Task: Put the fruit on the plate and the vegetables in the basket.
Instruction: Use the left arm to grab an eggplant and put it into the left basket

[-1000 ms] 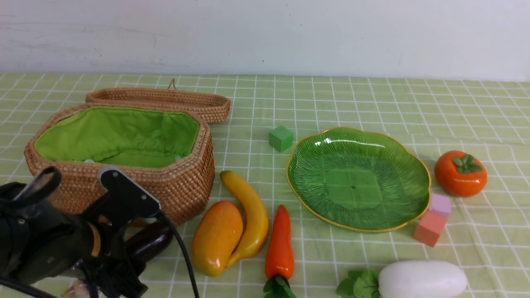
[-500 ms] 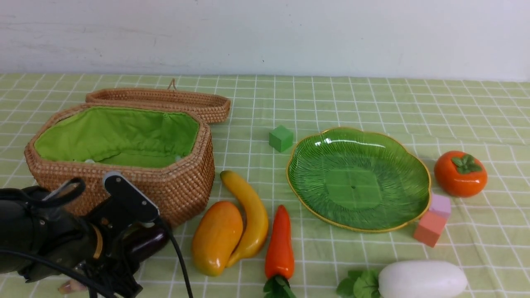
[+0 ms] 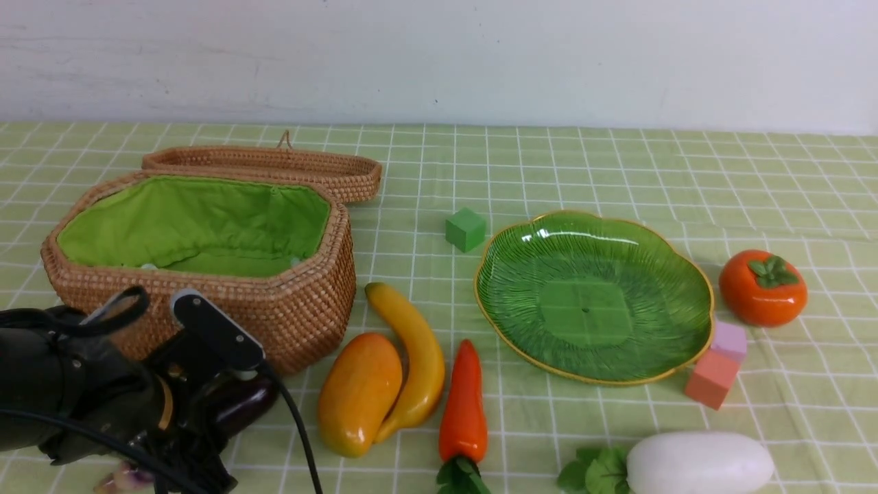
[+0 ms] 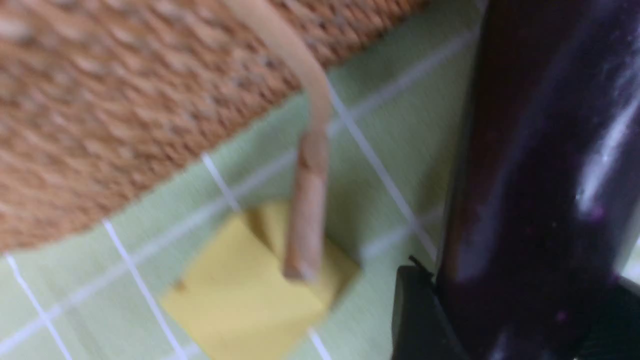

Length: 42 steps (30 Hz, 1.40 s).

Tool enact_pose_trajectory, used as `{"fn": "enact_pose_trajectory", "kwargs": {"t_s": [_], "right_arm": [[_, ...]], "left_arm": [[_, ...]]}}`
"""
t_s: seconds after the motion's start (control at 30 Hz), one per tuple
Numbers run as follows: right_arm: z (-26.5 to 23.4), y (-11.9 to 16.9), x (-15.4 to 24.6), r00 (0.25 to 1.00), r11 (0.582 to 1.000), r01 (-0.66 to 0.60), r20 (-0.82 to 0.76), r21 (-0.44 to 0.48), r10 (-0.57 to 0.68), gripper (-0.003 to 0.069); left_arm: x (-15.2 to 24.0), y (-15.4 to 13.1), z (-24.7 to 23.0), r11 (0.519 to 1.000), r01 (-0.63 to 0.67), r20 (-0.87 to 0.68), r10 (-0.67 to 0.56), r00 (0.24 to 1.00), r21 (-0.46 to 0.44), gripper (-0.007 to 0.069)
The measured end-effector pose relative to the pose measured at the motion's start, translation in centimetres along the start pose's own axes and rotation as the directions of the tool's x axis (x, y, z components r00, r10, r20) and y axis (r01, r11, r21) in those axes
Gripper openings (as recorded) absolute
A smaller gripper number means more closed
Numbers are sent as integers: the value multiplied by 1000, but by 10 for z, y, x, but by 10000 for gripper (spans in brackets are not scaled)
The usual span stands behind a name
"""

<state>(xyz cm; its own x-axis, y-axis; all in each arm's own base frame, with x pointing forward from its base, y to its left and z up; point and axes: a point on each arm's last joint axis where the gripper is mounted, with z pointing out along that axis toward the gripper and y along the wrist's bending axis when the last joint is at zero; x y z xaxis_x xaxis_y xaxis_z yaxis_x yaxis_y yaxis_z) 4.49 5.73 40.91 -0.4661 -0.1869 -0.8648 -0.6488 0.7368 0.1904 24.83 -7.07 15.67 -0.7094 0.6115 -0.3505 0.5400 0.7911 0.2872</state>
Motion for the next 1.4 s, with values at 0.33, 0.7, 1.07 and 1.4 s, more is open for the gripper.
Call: {"fn": "enact_pose_trajectory", "kwargs": {"t_s": [0.33,0.7,1.07,1.4], "right_arm": [[0,0,0,1000,1000,3,1,0,-3,192],[-2,0,-17,980,997,77,181,14,-78,191],[5,8,-37,930,975,185,343,-125,-133,193],[5,12,-33,941,965,203,307,-168,-145,197]], "left_arm": [[1,-23,-48,995,-102,-10,102,995,-8,361],[-18,-8,-165,979,-112,419,174,891,-170,361],[-77,60,-139,896,-127,378,303,875,-425,361],[-89,103,-87,827,-245,227,402,887,-507,361]]}}
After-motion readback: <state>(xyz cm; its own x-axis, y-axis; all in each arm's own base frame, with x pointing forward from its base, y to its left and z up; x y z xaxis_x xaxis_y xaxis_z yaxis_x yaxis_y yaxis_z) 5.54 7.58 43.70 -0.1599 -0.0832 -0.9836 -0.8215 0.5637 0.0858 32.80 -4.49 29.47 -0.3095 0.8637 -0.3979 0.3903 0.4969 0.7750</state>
